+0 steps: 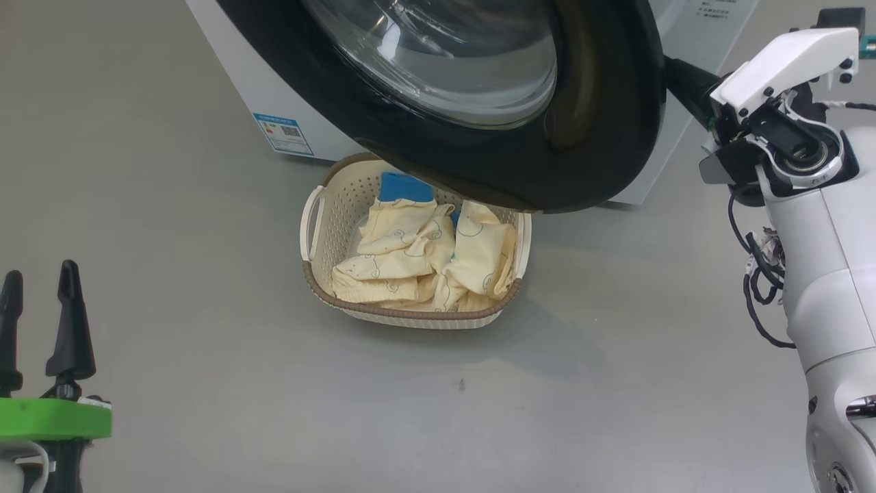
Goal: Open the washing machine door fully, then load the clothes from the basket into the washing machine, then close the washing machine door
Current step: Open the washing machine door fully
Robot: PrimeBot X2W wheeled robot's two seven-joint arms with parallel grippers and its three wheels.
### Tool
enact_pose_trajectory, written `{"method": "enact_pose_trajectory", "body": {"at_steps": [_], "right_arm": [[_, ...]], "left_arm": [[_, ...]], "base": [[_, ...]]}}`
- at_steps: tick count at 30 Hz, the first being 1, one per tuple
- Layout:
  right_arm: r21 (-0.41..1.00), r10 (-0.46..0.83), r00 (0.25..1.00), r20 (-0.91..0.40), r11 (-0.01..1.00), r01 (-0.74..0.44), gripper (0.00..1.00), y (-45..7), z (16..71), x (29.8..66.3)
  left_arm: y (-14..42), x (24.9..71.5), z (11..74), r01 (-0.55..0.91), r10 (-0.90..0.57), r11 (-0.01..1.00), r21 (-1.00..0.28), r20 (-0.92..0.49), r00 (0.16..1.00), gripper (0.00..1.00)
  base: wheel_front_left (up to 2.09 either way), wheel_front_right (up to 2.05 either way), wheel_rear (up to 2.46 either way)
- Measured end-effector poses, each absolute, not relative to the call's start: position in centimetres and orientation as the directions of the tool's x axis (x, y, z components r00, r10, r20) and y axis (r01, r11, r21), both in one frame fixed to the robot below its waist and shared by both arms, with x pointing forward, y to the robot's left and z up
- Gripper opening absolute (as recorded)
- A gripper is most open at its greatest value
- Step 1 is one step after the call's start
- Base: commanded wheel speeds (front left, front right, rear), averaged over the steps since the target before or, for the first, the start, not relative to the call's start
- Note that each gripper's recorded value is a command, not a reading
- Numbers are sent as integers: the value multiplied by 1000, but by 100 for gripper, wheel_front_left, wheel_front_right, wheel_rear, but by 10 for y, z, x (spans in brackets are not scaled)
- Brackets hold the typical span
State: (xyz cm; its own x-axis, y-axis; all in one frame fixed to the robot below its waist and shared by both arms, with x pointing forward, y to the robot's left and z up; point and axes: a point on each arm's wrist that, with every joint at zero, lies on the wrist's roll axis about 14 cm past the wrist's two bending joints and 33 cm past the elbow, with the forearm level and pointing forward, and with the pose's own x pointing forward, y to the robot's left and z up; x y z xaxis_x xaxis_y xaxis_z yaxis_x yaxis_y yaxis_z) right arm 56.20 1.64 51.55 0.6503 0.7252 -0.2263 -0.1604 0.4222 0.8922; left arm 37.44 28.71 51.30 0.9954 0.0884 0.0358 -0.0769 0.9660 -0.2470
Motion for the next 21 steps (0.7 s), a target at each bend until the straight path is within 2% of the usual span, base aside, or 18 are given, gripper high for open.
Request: {"method": "enact_pose_trajectory", "body": {"at_steps": [21], "right_arm": [[900,832,526,-179,355,-255,0,46,547,501]], "left_arm": [[291,340,526,-88,108,968,-235,74,991,100]], "base": [[0,0,0]]}}
